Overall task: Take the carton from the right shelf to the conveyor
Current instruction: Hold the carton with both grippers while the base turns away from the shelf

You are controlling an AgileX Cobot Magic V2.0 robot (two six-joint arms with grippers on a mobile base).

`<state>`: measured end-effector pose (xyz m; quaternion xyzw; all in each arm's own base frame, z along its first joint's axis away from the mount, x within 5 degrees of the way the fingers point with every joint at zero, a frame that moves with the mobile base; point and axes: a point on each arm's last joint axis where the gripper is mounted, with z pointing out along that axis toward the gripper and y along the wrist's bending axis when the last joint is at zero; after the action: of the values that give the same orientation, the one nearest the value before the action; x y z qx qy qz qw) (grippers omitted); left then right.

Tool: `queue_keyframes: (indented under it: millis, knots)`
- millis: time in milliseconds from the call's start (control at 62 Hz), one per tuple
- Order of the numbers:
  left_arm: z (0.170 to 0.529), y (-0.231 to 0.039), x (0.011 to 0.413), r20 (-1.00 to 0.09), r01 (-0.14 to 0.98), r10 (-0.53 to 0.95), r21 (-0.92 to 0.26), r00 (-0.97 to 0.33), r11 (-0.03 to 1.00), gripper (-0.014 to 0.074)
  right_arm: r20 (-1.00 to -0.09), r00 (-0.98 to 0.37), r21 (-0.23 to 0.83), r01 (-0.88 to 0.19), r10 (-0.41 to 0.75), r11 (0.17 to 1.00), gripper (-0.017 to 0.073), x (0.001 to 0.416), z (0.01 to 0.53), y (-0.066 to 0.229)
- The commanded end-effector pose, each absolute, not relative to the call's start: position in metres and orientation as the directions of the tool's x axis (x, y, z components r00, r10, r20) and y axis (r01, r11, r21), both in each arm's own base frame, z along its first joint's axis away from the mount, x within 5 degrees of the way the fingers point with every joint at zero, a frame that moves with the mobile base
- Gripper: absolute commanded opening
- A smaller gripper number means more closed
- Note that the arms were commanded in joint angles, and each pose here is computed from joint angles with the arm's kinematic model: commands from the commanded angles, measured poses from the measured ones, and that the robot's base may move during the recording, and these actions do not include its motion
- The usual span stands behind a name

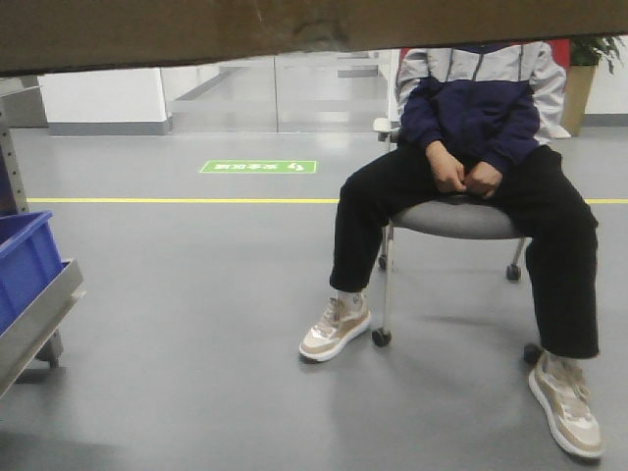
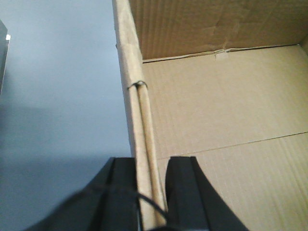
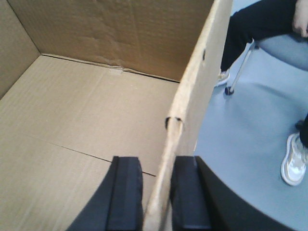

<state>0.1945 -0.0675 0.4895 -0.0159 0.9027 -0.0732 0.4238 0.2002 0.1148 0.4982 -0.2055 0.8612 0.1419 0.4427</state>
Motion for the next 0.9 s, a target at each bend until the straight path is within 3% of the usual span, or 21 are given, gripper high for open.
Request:
queue_keyframes:
  millis: [0, 886]
  knots:
    - [0.4951, -0.0650, 0.1916, -0.789, 0.040, -0.090, -0.143, -0.608, 0.989, -0.0008, -0.862, -0.453, 0.031, -0.495, -0.227, 0.868, -0.0069, 0.1968, 0.5075, 0.1123]
    - [0.4954, -0.0634, 0.1921, -0.795, 0.030, -0.084, -0.127, -0.601, 0.991, -0.0008, -0.862, -0.453, 0.033, -0.496, -0.226, 0.868, -0.0069, 0.1967, 0.5075, 0.1124]
